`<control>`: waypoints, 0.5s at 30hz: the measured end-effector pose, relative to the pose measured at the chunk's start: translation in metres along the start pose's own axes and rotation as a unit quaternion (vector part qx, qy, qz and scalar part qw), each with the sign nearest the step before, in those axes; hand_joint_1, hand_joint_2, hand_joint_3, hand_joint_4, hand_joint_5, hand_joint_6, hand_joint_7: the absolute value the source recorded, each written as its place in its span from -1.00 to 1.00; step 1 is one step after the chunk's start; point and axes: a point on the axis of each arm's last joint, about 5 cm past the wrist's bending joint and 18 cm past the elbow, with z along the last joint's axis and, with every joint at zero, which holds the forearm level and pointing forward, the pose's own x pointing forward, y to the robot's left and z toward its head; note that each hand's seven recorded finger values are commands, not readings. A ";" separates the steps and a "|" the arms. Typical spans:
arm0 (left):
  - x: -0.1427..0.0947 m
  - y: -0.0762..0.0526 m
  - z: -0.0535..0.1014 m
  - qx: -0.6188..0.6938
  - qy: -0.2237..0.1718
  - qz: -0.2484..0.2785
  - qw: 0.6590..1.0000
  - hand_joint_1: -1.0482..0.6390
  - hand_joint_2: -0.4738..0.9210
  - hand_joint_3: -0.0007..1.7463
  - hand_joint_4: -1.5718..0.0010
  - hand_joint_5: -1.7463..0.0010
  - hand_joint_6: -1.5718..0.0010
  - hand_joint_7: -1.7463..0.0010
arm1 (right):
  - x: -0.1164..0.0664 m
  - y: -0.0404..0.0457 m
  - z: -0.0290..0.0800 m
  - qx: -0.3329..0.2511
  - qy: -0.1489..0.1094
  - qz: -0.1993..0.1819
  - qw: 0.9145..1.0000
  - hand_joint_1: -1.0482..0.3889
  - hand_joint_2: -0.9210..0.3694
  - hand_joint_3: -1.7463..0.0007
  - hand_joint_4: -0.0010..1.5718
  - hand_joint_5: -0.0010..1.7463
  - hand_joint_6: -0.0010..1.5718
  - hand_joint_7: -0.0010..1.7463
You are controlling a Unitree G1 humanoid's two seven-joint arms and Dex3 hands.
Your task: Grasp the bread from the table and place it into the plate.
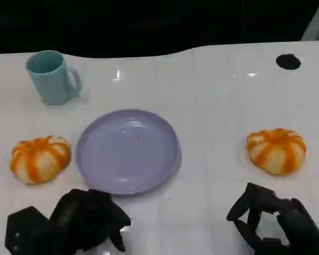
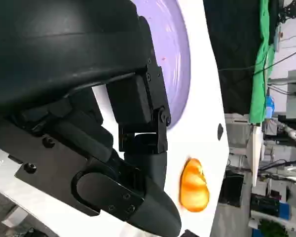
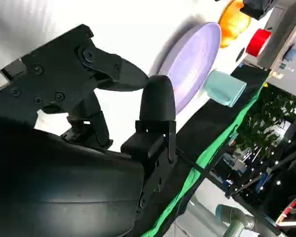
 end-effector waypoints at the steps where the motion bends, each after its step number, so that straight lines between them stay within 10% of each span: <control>1: 0.000 0.000 0.000 0.000 0.000 0.000 1.000 -1.00 0.84 -1.00 -0.84 -0.19 -0.95 0.32 | 0.000 0.0000 0.000 0.000 0.000 0.000 1.000 0.04 -0.42 -0.06 -0.06 1.00 -0.17 0.56; 15: 0.000 0.000 0.000 -0.001 -0.001 0.000 1.000 -1.00 0.86 -0.99 -0.84 -0.19 -0.95 0.31 | 0.001 0.0001 -0.001 0.000 0.000 0.002 1.000 0.05 -0.40 -0.07 -0.07 1.00 -0.16 0.55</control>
